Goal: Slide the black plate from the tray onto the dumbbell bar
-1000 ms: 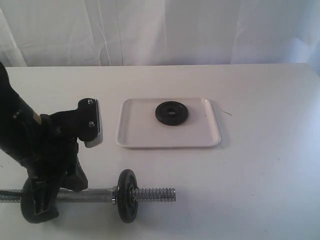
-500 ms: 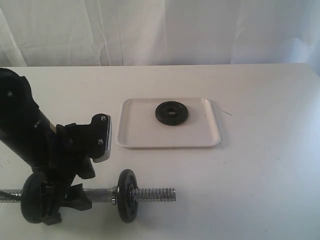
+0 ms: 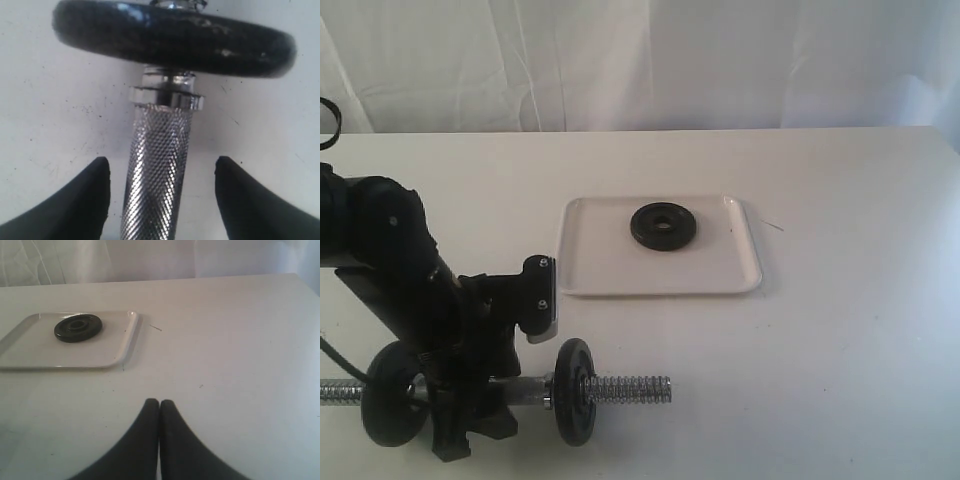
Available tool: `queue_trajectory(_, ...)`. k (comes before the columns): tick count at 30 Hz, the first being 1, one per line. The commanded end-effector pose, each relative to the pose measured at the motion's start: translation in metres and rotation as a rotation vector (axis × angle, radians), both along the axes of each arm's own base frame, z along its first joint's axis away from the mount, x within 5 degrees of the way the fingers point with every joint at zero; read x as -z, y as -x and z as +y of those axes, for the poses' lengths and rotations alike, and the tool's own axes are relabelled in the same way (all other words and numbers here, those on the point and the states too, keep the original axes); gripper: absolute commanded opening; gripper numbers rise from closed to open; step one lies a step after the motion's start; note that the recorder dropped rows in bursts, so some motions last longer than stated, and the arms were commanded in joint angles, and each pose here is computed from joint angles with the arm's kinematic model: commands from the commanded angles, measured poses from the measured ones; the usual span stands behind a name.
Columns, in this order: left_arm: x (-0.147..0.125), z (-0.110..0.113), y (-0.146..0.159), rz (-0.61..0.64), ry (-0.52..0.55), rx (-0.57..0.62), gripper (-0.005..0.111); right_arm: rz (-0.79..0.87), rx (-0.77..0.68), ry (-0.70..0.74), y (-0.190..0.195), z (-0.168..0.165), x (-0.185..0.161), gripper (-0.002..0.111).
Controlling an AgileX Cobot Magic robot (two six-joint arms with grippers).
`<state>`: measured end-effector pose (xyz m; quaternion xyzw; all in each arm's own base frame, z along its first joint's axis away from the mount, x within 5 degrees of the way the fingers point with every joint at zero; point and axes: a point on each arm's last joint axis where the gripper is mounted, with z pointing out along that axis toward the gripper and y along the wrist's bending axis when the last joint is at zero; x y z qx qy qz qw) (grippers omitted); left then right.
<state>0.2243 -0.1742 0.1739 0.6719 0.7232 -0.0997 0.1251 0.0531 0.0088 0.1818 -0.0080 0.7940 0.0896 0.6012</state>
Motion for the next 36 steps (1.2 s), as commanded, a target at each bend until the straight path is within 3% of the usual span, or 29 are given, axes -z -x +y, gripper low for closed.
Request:
queue_trajectory(1,0.0067,-0.0018,0.0036,0.045,-0.008,0.001,0.064,-0.01,-0.002,-0.001,0.0003,0.0001,-0.0005,0.0)
queue_trajectory(12,0.009,-0.0011,0.0049,0.047,-0.006,-0.007,0.064,-0.01,-0.002,-0.001,0.0003,0.0001,-0.0005,0.0)
queue_trajectory(21,0.0094,-0.0009,0.0052,0.048,-0.007,-0.007,0.05,-0.01,-0.002,-0.001,0.0003,0.0001,-0.0005,0.0)
queue_trajectory(24,0.0094,-0.0006,0.0061,0.057,-0.01,-0.004,0.042,-0.01,-0.002,-0.001,0.0003,0.0001,-0.0005,0.0)
queue_trajectory(32,0.0091,-0.0009,0.0057,0.056,-0.009,-0.004,0.002,-0.01,-0.002,-0.001,0.0003,0.0001,-0.0005,0.0)
queue_trajectory(36,0.0077,-0.0014,0.0054,0.055,-0.004,-0.006,0.0,-0.01,-0.002,-0.001,0.0003,0.0001,-0.0005,0.0)
